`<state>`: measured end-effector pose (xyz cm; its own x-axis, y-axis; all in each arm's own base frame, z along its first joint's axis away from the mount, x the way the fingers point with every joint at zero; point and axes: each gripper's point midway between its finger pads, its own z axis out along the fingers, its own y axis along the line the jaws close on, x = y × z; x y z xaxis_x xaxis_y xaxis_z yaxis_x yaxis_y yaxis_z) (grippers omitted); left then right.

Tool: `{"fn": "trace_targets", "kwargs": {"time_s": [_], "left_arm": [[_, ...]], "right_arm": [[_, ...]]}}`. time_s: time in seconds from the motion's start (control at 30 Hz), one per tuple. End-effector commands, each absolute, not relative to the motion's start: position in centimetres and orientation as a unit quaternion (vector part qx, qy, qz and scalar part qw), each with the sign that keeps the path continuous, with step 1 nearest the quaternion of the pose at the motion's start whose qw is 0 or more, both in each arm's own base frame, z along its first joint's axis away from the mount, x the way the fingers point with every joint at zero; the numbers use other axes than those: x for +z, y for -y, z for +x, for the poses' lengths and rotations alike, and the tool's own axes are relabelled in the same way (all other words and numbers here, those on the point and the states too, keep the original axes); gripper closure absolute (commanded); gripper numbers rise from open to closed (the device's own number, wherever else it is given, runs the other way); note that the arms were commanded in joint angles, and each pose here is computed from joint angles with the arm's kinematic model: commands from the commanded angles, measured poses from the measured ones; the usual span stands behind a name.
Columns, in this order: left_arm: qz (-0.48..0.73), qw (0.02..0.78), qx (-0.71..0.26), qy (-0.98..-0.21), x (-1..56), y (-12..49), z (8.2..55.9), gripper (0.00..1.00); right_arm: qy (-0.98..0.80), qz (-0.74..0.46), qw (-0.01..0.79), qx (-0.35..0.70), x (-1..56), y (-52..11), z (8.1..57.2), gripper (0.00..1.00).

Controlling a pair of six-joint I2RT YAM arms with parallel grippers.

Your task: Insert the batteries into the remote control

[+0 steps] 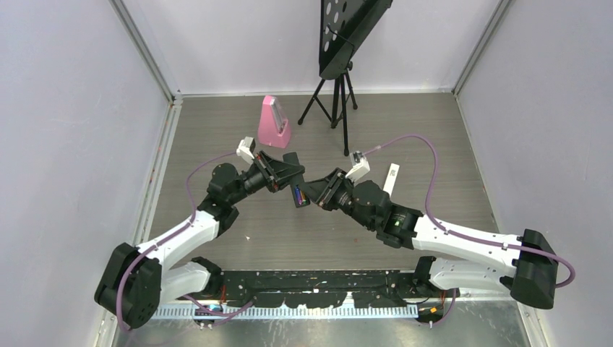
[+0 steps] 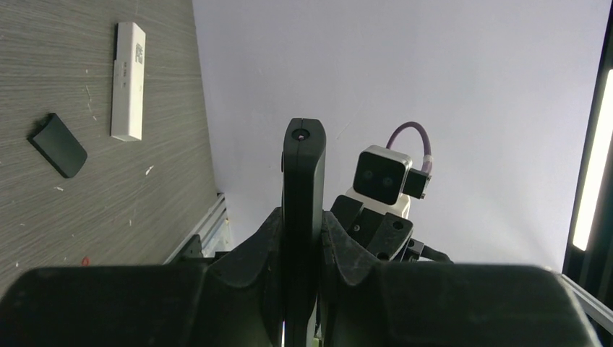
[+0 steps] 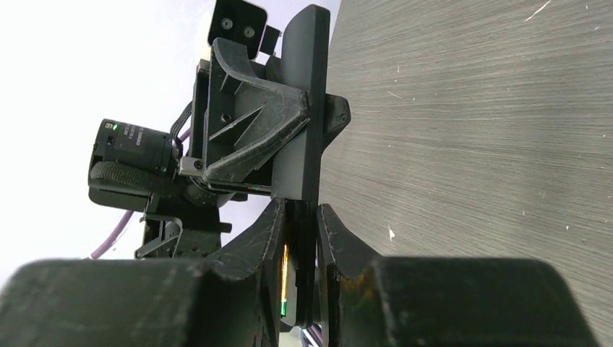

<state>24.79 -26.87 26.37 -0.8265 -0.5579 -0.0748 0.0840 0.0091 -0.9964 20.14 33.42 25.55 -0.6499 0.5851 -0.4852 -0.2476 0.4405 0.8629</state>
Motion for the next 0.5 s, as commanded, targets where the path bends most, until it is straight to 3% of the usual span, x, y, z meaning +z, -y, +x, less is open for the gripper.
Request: {"fn": "trace_targets", "kwargs": {"time_s": [0.0,0.07,0.2,0.27,0.3,0.4,0.47], "left_arm": [[-0.119,0.256,-0.726,-0.628,31.3,26.9,23.2,1.0],[-0.115,0.261,-0.721,-0.631,31.2,26.9,23.3,1.0],[-0.101,0.291,-0.687,-0.659,29.2,26.7,23.7,1.0],[-0.096,0.312,-0.656,-0.681,27.5,26.3,24.1,1.0],[-0.09,0.344,-0.609,-0.709,25.3,25.3,24.6,1.0],[-0.084,0.377,-0.555,-0.737,23.2,24.1,25.0,1.0],[-0.088,0.392,-0.515,-0.757,21.8,23.1,25.4,1.0]], "right_arm": [[-0.764,0.035,0.417,0.49,24.5,-33.2,19.2,0.85],[-0.766,0.029,0.421,0.485,24.5,-33.0,19.2,0.8],[-0.764,0.028,0.436,0.475,26.1,-32.1,19.4,0.47],[-0.764,0.025,0.446,0.465,27.1,-31.3,19.4,0.37],[-0.769,0.008,0.458,0.446,28.3,-30.1,19.2,0.15],[-0.801,0.001,0.467,0.375,27.9,-28.0,19.8,0.12],[-0.823,0.005,0.467,0.325,26.8,-26.5,20.3,0.22]]}}
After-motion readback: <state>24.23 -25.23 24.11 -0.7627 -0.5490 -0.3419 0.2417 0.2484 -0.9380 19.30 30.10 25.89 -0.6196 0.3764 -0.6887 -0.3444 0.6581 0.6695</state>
